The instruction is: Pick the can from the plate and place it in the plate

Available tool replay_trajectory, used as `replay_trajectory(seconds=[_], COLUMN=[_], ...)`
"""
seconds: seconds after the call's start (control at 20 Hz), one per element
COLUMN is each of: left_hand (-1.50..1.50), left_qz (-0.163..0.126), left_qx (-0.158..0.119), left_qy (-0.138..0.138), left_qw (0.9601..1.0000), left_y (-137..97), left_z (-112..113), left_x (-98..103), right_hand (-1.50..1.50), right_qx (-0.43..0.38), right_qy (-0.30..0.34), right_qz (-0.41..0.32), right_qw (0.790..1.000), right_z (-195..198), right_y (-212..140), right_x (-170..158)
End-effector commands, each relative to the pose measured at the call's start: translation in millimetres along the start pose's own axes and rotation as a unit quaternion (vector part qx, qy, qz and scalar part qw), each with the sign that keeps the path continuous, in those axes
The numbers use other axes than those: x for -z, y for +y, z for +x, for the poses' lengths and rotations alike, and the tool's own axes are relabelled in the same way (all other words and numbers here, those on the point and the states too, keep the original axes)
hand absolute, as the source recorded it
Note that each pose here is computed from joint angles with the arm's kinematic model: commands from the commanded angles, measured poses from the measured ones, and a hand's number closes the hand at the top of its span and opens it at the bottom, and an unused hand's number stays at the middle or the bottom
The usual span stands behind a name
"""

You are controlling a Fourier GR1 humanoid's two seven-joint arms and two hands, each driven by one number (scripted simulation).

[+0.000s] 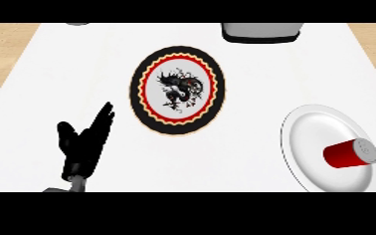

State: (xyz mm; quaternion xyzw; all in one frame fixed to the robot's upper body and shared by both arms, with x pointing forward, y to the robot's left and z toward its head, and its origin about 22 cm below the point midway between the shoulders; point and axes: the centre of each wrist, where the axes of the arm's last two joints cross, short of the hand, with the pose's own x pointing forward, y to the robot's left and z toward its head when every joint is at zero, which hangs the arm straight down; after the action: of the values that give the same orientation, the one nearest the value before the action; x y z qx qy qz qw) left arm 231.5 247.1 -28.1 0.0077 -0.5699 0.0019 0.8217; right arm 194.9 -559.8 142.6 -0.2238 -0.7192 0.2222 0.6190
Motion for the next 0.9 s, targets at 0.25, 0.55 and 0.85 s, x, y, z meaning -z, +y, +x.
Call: replay_trajectory(seconds=[0.25, 0.55, 0.85], left_hand=[0.0, 0.0, 0.0], left_qz=[-0.003, -0.002, 0.0], left_qx=[0.004, -0.002, 0.003], left_qy=[0.008, 0.017, 0.013], left_qw=[1.0, 0.9998, 0.9999], left_y=[-1.5, 2.1, 0.4], left_z=[-18.0, -3.7, -0.7], left_x=[3.2, 8.9, 15.0], right_hand=[-1.5, -1.5, -1.5], right_qx=[-0.108, -0.132, -0.159], right_qy=[0.061, 0.078, 0.123], right_qz=[0.108, 0.127, 0.152], right_qw=[0.986, 0.98, 0.968], right_z=[44.6, 50.8, 55.0], right_y=[16.5, 88.6, 102.8], right_x=[23.9, 18.4, 18.3])
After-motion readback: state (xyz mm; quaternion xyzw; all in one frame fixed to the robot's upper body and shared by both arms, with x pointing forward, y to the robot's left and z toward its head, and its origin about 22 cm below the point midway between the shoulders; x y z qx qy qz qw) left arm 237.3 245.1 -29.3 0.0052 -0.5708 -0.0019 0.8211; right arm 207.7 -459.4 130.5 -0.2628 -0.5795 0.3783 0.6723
